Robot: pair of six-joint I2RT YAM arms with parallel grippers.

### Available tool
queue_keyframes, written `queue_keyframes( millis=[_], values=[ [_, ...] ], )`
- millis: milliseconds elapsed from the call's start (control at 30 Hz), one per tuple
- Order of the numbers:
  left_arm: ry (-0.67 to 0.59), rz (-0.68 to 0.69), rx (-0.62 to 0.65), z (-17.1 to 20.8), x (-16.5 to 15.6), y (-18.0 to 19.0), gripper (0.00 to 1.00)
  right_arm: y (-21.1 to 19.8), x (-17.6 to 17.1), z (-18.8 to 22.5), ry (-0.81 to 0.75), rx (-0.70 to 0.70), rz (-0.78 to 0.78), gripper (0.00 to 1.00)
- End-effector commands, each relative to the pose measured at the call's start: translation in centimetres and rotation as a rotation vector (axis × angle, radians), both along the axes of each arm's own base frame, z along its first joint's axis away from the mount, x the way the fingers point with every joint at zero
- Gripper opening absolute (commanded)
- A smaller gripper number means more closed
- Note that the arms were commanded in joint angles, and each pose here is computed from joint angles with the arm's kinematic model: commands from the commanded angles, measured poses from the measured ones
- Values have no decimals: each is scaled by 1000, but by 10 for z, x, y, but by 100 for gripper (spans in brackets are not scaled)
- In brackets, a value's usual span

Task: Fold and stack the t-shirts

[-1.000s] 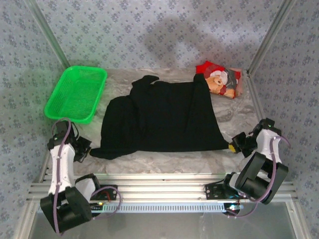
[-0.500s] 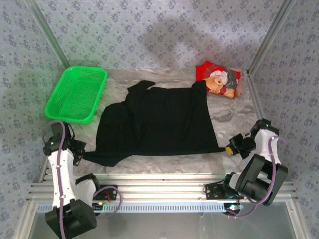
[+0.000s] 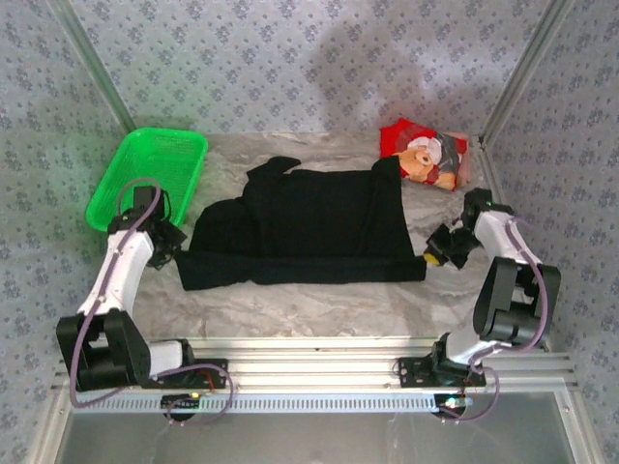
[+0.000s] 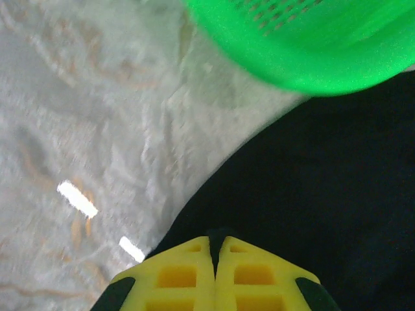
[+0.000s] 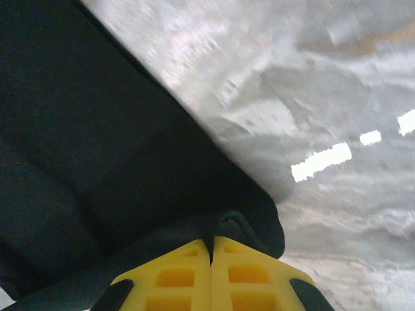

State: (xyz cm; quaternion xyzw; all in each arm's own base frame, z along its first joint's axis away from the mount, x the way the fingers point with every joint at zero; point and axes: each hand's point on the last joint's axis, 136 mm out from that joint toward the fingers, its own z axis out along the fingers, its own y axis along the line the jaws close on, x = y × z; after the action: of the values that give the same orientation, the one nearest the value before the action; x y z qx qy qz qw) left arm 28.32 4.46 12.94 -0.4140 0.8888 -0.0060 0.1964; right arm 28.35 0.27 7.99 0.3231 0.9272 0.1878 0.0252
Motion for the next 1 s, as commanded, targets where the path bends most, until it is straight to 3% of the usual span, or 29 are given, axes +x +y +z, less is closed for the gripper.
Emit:
queue_keyframes(
  millis=[0, 467, 967],
  values=[
    [12, -43, 78, 2, 15, 11, 0, -7, 15, -4, 11, -75, 44, 0],
    [66, -160, 77, -12, 54, 2, 0, -4, 47, -11, 12, -147, 139, 0],
    [94, -199, 100, -14, 74, 1, 0, 5, 63, -19, 24, -158, 199, 0]
  ],
)
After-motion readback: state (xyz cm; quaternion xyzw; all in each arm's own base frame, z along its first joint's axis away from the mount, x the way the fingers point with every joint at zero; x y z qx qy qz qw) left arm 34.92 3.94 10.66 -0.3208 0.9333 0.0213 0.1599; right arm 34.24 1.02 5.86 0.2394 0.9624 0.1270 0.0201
